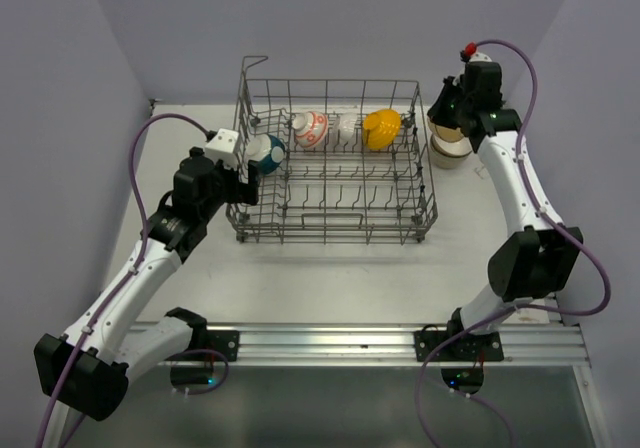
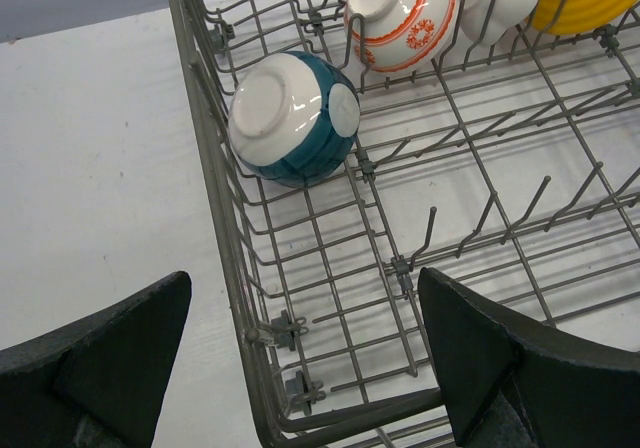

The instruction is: Unload the bowls from the dish rack

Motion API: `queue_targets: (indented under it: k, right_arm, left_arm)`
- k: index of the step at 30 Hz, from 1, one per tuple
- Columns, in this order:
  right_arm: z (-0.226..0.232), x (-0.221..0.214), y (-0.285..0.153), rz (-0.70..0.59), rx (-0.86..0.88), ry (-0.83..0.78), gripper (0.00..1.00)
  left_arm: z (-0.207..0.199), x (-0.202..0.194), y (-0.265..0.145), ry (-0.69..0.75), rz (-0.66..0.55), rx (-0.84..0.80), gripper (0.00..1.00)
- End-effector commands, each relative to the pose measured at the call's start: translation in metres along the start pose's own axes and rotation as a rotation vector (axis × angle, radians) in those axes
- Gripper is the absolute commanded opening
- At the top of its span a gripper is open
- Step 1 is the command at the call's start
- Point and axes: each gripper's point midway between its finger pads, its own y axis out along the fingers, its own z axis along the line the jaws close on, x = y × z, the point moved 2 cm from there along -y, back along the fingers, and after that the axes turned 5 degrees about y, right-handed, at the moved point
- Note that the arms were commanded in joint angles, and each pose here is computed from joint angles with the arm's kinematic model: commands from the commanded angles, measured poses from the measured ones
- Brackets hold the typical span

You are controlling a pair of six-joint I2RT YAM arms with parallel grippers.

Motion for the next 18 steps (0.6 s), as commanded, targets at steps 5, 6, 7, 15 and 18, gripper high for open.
queue_targets:
  k: [5, 6, 7, 15, 18]
  right_arm:
    - [-0.045, 0.022, 0.025, -0.042, -0.215, -0.097, 0.0]
    - [-0.048, 0.021, 0.031, -0.031, -0.222, -0.097, 0.0]
    - [-0.049, 0.024, 0.034, -0.028, -0.226, -0.104, 0.0]
    - [-0.081, 0.015, 0.081, 0.019, -0.351, -0.17, 0.0]
    - [-0.087, 0.014, 0.089, 0.026, -0.361, -0.177, 0.0]
  left_arm:
    - [0.002, 0.015, -0.006, -0.005, -0.056, 0.004, 1.0]
    - [0.001, 0.015, -0.006, -0.003, -0.055, 0.0, 1.0]
    - [0.001, 0.016, -0.006, -0.003, -0.056, -0.006, 1.0]
    - [0.0, 0.017, -0.007, 0.0, -0.061, -0.011, 1.0]
    - [-0.001, 0.016, -0.006, 0.002, -0.055, -0.016, 1.0]
